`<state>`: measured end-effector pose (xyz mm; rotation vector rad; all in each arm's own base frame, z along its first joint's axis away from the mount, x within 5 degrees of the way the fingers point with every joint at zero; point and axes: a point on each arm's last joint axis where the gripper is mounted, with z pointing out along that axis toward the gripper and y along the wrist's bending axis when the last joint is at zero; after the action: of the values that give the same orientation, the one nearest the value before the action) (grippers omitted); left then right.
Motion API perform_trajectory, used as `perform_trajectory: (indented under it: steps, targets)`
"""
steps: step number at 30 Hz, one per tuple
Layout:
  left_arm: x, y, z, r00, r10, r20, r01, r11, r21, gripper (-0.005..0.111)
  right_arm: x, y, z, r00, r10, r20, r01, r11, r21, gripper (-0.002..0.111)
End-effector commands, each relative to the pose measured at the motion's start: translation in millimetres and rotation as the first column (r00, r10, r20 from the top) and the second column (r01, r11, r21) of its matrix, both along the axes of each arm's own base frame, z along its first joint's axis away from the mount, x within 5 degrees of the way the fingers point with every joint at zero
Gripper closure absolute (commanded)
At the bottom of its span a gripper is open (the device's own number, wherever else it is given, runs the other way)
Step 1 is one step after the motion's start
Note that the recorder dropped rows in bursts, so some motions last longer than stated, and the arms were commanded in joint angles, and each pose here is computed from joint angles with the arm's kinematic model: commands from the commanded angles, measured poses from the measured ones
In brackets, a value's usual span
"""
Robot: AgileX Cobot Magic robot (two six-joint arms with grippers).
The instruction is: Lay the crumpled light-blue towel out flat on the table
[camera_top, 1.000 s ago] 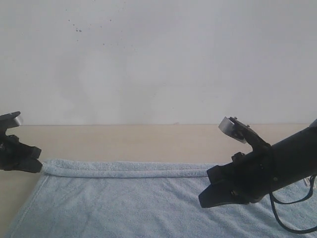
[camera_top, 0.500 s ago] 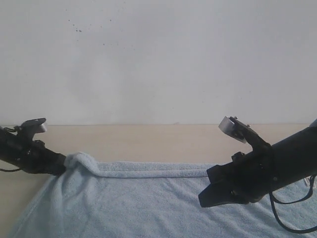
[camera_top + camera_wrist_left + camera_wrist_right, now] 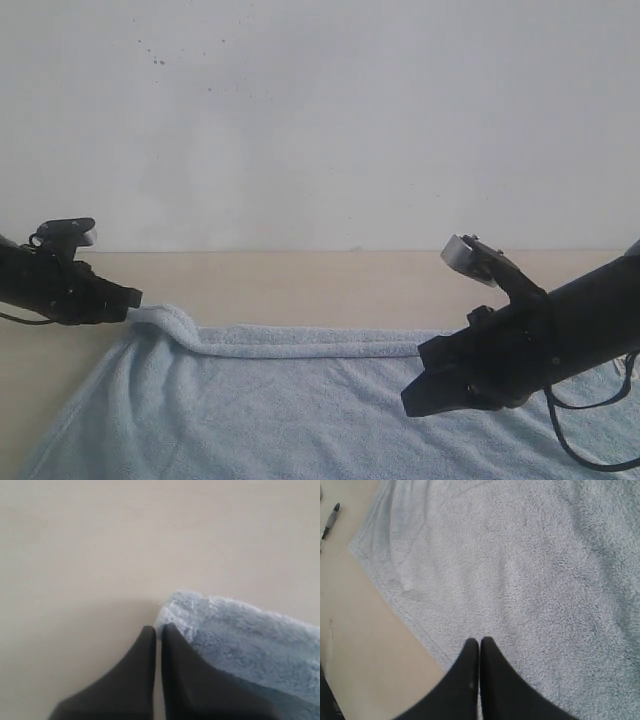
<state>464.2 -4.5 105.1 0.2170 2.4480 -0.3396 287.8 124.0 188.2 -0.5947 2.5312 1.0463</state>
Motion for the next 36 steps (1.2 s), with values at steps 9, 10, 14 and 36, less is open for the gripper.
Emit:
perform_trajectory:
  steps: [9, 10, 14, 36]
  targets:
    - [-30, -48, 44, 0.801, -0.571, 0.178, 0.598, 0.759, -0.257, 0.103, 29, -25, -7, 0.944, -0.168, 0.283, 0.241, 0.939, -0.246, 0.109]
    - [-30, -48, 44, 0.814, -0.558, 0.162, 0.581, 0.765, -0.279, 0.103, 36, -31, -6, 0.912, -0.239, 0.333, 0.333, 0.905, -0.264, 0.109]
    - [-30, -47, 42, 0.835, -0.536, 0.125, 0.547, 0.782, -0.298, 0.103, 51, -56, -2, 0.820, -0.409, 0.401, 0.526, 0.814, -0.246, 0.109]
    - [-58, -139, 2, 0.660, -0.751, -0.027, 0.726, 0.646, -0.237, 0.103, 124, -113, -58, 0.928, -0.372, -0.035, 0.363, 0.920, -0.147, 0.109]
